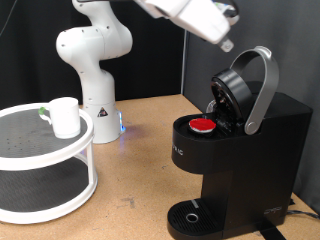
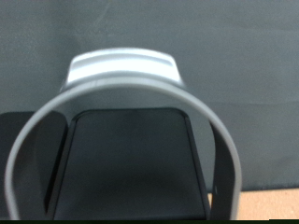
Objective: Make a cup of coffee with the keurig machine
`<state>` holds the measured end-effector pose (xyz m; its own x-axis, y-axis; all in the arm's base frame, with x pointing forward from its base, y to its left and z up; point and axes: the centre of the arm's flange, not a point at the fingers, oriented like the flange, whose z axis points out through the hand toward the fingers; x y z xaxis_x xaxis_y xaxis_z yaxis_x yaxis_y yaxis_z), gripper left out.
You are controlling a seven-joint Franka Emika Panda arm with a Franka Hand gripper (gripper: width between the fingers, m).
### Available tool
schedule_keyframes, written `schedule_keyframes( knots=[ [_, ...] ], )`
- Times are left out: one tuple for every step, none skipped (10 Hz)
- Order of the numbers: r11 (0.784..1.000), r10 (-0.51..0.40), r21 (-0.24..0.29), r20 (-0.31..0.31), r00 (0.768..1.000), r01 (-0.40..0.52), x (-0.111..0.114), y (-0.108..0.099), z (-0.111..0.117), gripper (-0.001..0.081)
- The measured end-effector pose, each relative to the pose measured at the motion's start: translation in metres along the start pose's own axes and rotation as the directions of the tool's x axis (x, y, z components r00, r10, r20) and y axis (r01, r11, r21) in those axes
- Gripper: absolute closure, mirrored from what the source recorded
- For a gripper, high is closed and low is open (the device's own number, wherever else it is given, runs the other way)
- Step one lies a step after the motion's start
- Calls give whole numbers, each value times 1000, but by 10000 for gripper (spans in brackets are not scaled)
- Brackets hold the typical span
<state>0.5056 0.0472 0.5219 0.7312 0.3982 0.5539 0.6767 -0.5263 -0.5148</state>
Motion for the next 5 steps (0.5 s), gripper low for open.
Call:
schedule_keyframes(
  knots=[
    [1000, -20, -9, -6, 1000, 20, 10, -9, 9, 0],
    [999, -29, -22, -14, 999, 29, 20, -18, 17, 0],
    [999, -29, -35, -21, 999, 28, 24, -21, 18, 0],
    [999, -27, -32, -19, 999, 26, 23, -21, 19, 0],
    [999, -25, -21, -30, 999, 25, 23, -21, 19, 0]
  ],
)
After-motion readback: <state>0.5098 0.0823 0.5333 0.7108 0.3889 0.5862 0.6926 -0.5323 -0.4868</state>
